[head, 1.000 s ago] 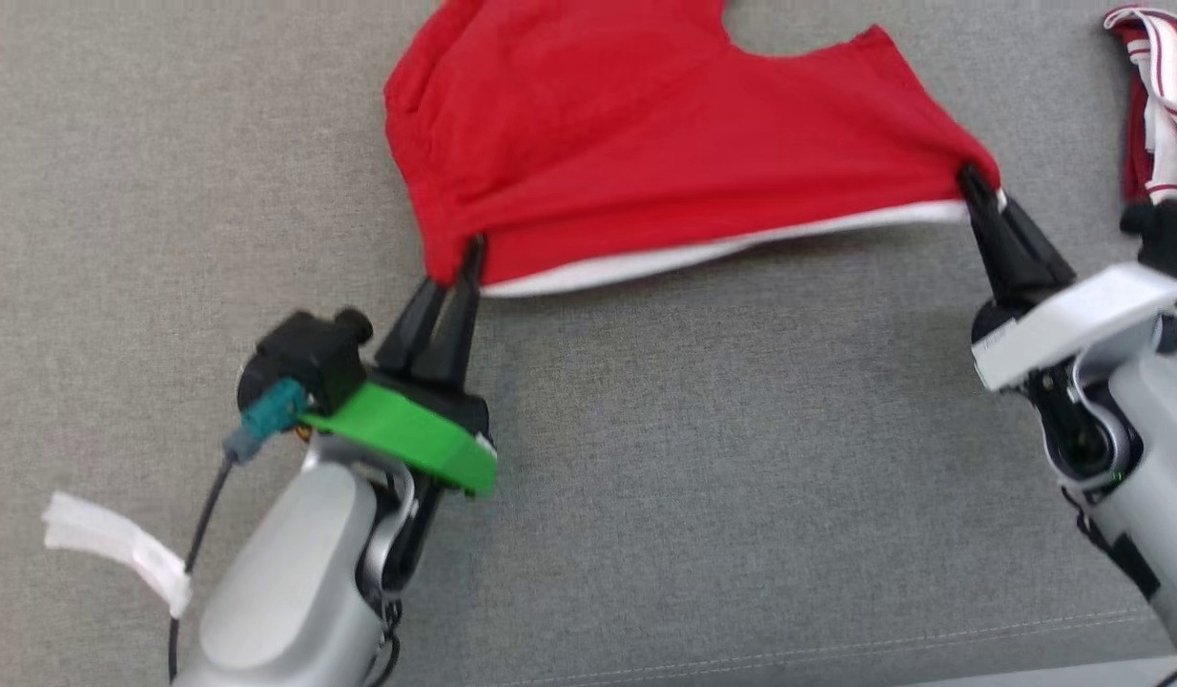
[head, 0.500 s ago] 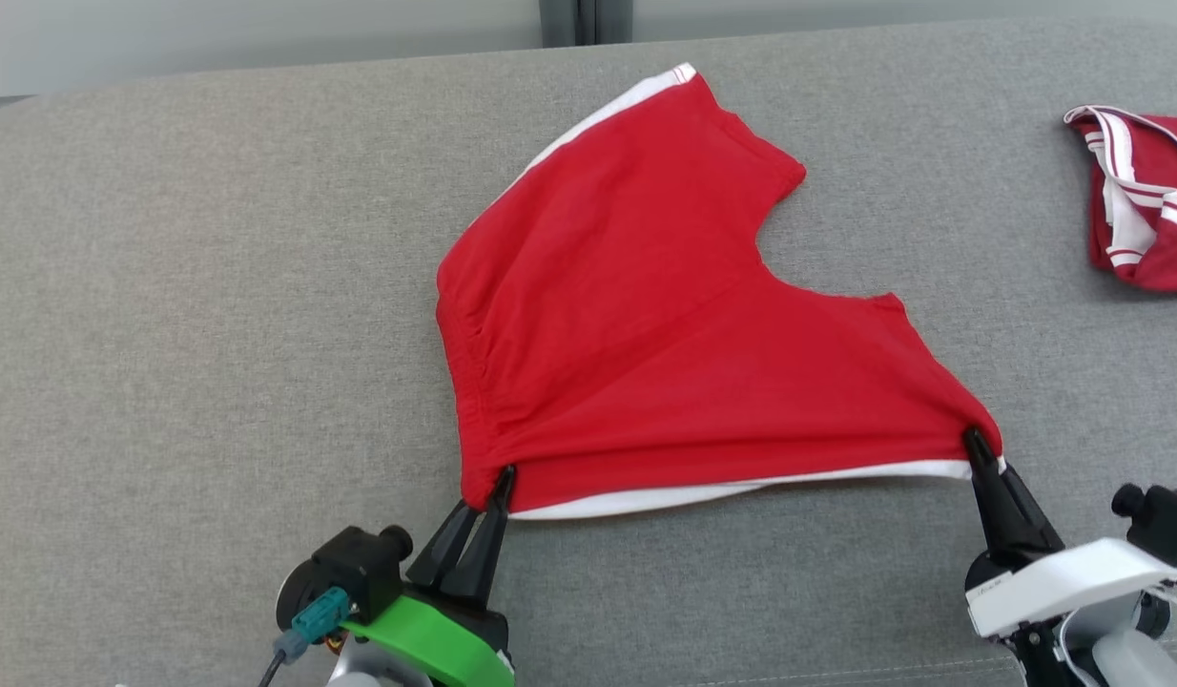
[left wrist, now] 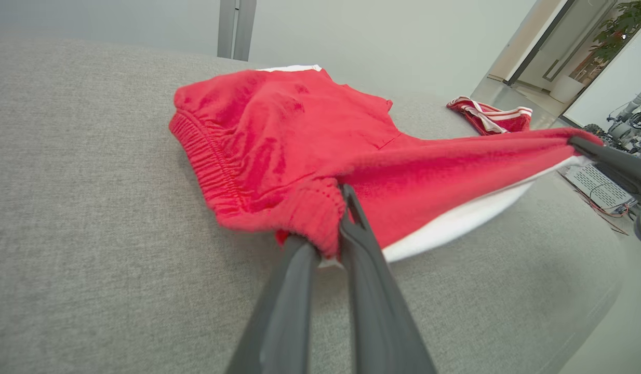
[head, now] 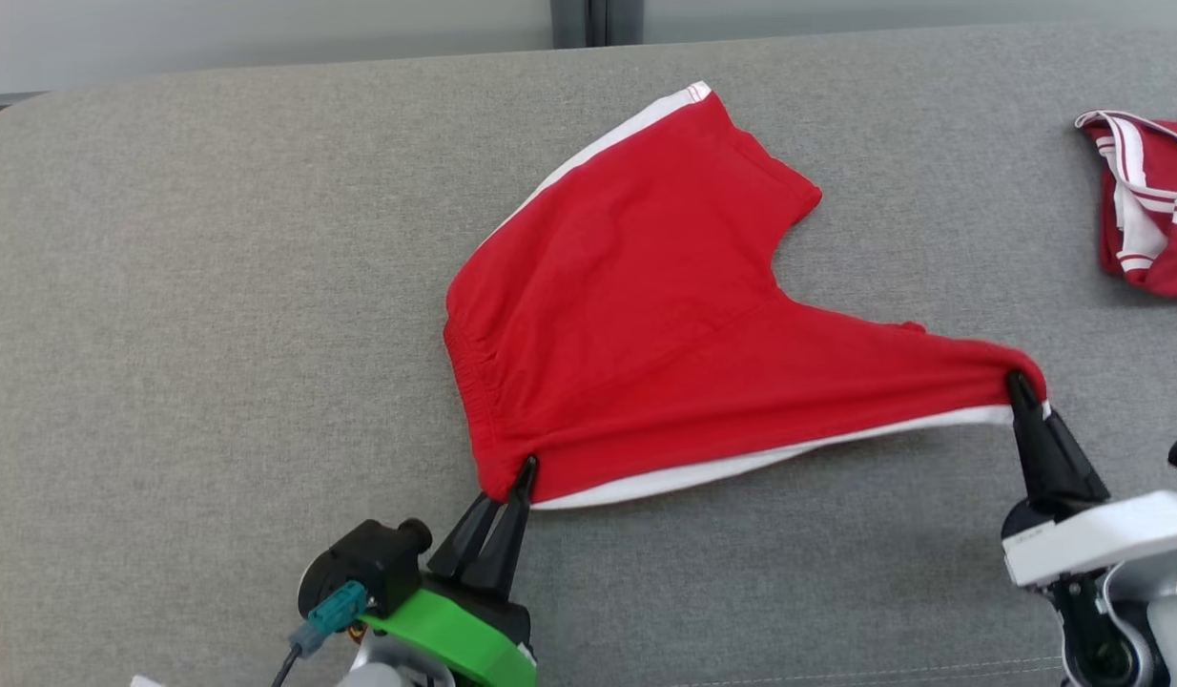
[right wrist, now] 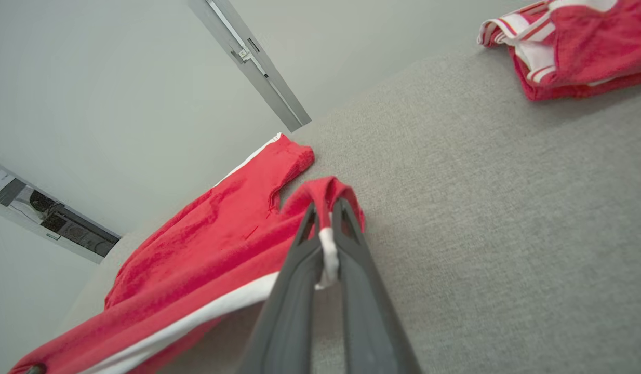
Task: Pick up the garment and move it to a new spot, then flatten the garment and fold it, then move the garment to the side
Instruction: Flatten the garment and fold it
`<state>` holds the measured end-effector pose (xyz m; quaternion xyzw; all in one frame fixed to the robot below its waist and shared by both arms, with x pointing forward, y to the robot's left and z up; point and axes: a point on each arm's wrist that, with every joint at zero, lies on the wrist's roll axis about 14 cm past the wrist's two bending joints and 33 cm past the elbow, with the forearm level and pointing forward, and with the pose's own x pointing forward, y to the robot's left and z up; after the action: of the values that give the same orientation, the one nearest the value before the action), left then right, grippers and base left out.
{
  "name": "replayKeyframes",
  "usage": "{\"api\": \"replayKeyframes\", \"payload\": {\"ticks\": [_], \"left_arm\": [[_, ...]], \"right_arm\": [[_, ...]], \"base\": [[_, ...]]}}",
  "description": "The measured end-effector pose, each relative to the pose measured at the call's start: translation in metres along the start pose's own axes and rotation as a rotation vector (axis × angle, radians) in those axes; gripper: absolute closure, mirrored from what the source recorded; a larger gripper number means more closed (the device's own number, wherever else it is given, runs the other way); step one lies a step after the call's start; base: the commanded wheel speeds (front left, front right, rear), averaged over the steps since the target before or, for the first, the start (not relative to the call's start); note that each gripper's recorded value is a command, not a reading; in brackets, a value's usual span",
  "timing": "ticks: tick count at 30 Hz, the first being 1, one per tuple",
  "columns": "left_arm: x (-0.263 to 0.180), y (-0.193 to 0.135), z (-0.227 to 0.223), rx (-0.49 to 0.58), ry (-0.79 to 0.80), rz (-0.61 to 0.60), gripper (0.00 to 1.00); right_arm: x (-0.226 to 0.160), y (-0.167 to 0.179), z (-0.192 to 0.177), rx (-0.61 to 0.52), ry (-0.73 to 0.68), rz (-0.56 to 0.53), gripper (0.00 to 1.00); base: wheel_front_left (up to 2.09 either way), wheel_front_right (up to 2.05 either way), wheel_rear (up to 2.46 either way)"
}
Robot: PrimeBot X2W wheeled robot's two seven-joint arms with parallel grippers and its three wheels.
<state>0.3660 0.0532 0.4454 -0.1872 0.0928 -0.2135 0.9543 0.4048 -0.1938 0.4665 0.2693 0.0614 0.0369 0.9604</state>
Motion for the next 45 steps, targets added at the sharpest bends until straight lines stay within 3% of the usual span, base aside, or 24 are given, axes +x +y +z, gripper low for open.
{"api": "replayKeyframes", "payload": {"ticks": [7, 15, 23, 31, 32, 33, 34, 45], "left_arm": [[0.022, 0.006, 0.025, -0.029, -0.075, 0.014, 1.0], [0.056, 0.031, 0.044, -0.007, -0.096, 0.042, 1.0], [0.08, 0.075, 0.055, 0.021, -0.077, 0.118, 1.0], [0.096, 0.086, 0.051, 0.012, -0.041, 0.113, 1.0], [0.097, 0.088, 0.05, 0.012, -0.036, 0.117, 0.82], [0.098, 0.088, 0.049, 0.015, -0.033, 0.115, 0.16], [0.098, 0.089, 0.049, 0.017, -0.033, 0.118, 0.0], [0.081, 0.072, 0.053, 0.1, -0.062, 0.126, 0.0]], "right_arm": [[0.054, 0.024, 0.028, -0.055, 0.006, 0.093, 1.0], [0.136, 0.063, 0.04, -0.205, 0.063, 0.213, 1.0], [0.213, 0.085, 0.009, -0.264, 0.175, 0.242, 1.0], [0.258, 0.09, -0.04, -0.286, 0.27, 0.234, 1.0], [0.261, 0.091, -0.047, -0.284, 0.278, 0.236, 0.67], [0.264, 0.094, -0.052, -0.286, 0.279, 0.242, 0.04], [0.265, 0.095, -0.056, -0.286, 0.282, 0.246, 0.0], [0.242, 0.079, -0.065, -0.38, 0.286, 0.262, 0.0]], "base": [[0.0, 0.0, 0.0], [0.0, 0.0, 0.0], [0.0, 0.0, 0.0], [0.0, 0.0, 0.0], [0.0, 0.0, 0.0], [0.0, 0.0, 0.0], [0.0, 0.0, 0.0], [0.0, 0.0, 0.0]]}}
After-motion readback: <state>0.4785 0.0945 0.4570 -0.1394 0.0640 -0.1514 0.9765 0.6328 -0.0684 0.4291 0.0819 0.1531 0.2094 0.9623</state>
